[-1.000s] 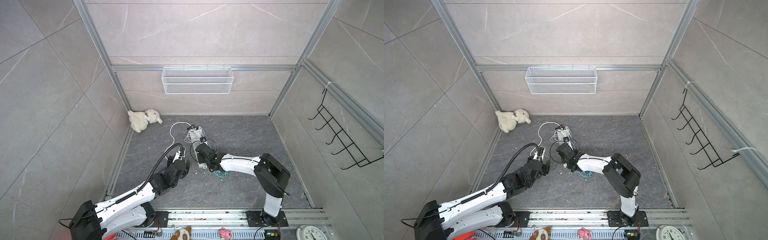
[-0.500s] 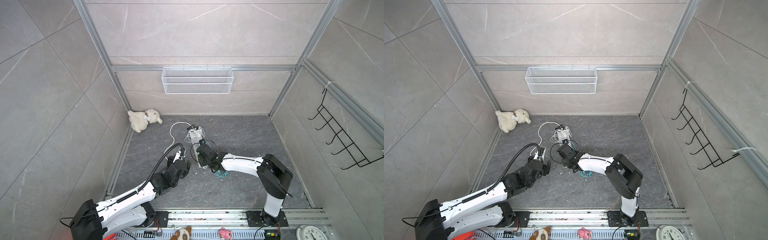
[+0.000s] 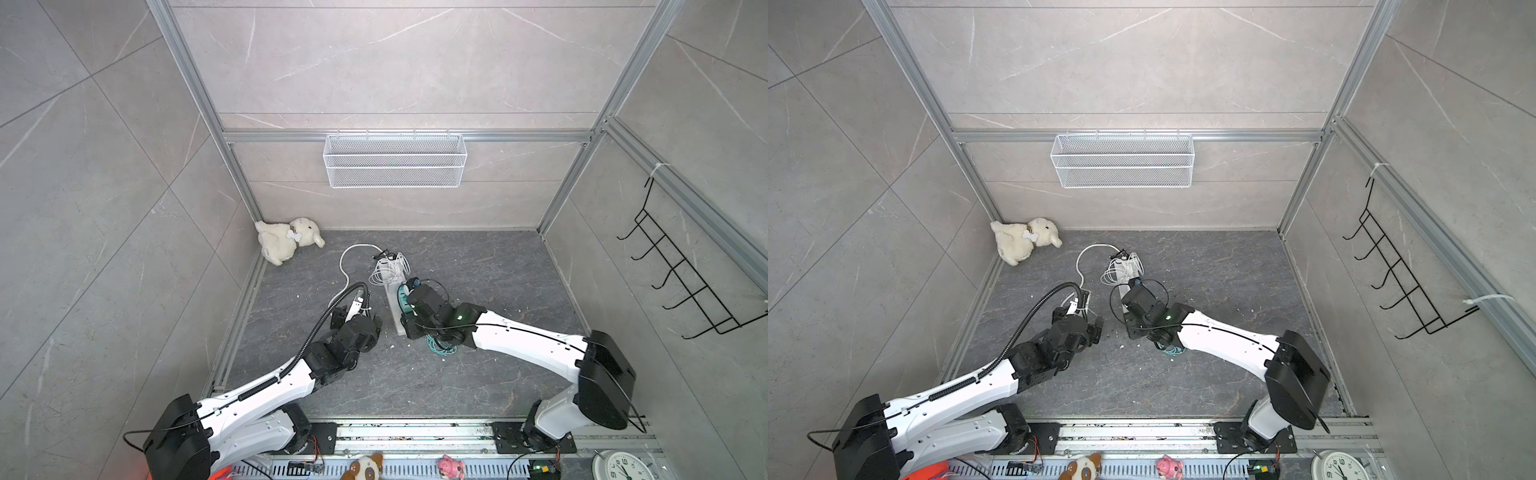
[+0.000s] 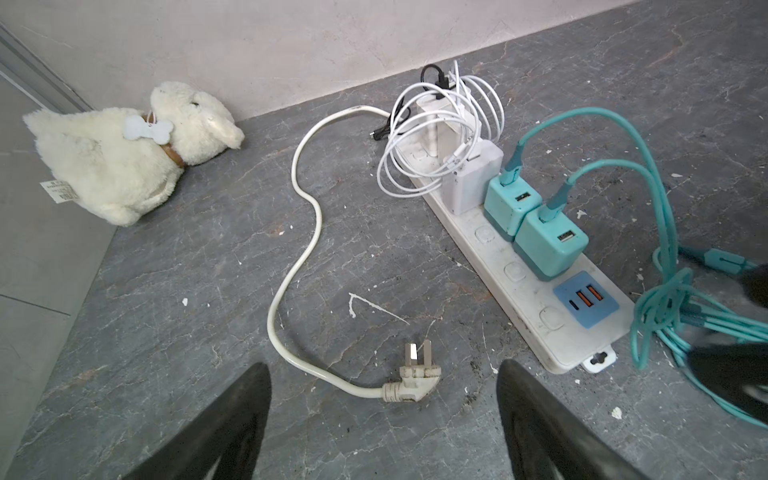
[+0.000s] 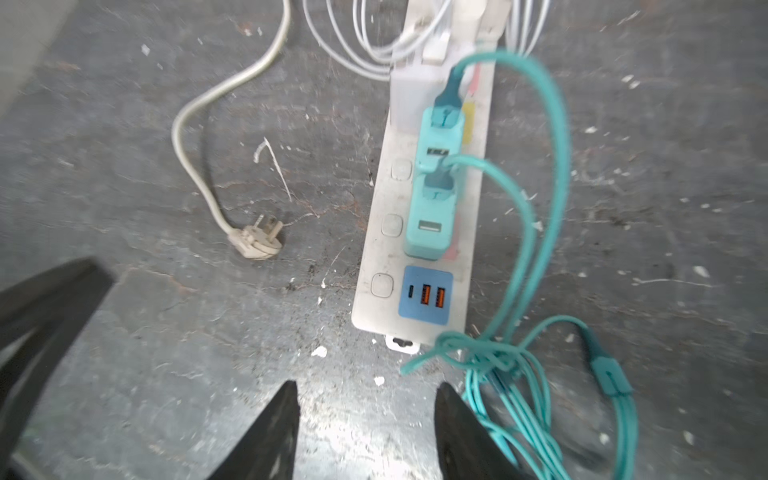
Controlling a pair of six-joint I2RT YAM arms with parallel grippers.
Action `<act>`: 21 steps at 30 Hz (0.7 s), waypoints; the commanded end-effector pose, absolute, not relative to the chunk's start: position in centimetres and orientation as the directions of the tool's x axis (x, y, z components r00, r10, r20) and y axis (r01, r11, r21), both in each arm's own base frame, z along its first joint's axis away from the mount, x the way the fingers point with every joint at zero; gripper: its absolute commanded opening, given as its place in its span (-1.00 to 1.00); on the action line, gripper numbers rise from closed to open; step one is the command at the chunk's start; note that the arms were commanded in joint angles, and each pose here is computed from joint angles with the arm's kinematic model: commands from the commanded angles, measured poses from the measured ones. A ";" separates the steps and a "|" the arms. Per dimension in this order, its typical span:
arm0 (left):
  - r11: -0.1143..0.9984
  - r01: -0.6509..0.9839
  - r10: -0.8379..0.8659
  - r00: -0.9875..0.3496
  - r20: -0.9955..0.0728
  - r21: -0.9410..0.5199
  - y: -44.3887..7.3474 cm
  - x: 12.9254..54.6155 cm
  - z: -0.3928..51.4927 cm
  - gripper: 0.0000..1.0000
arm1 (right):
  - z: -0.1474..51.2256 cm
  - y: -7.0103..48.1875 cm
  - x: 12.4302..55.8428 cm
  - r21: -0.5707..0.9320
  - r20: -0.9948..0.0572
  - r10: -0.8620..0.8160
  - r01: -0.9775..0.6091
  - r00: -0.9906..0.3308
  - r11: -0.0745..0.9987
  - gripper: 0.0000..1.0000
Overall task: Insert the plug
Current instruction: 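Open the right gripper and lift both grippers away from the strip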
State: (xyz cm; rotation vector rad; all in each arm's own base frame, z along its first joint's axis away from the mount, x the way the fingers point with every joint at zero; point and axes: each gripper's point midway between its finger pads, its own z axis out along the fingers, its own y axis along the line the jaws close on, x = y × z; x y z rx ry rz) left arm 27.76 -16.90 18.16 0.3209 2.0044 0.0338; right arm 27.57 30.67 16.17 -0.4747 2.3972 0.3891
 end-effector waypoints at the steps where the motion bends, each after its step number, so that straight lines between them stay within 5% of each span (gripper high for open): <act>1: 0.966 0.179 0.241 -0.358 -0.902 0.187 -16.4 29.1 21.3 0.79 | 19.7 28.3 27.7 0.098 -0.725 -0.215 -0.406 -0.654 0.908 0.15; 9: 0.980 0.132 0.187 -0.358 -0.915 0.149 -14.3 32.0 24.0 0.85 | 27.3 21.9 31.1 -0.051 -0.885 -0.127 -0.178 -0.447 0.983 0.39; 13: 0.987 0.077 0.160 -0.362 -0.918 0.142 -12.7 33.1 24.4 0.91 | 29.1 18.7 33.5 -0.156 -0.907 -0.145 -0.006 -0.396 0.988 0.56; 17: 0.992 0.033 0.128 -0.352 -0.927 0.124 -11.3 34.1 25.1 0.99 | 30.1 15.5 36.0 -0.258 -0.907 -0.169 0.191 -0.386 0.947 0.96; 21: 0.993 -0.013 0.107 -0.364 -0.925 0.120 -9.9 35.2 24.9 0.99 | 29.5 13.6 38.4 -0.286 -0.907 -0.156 0.297 -0.392 0.911 0.98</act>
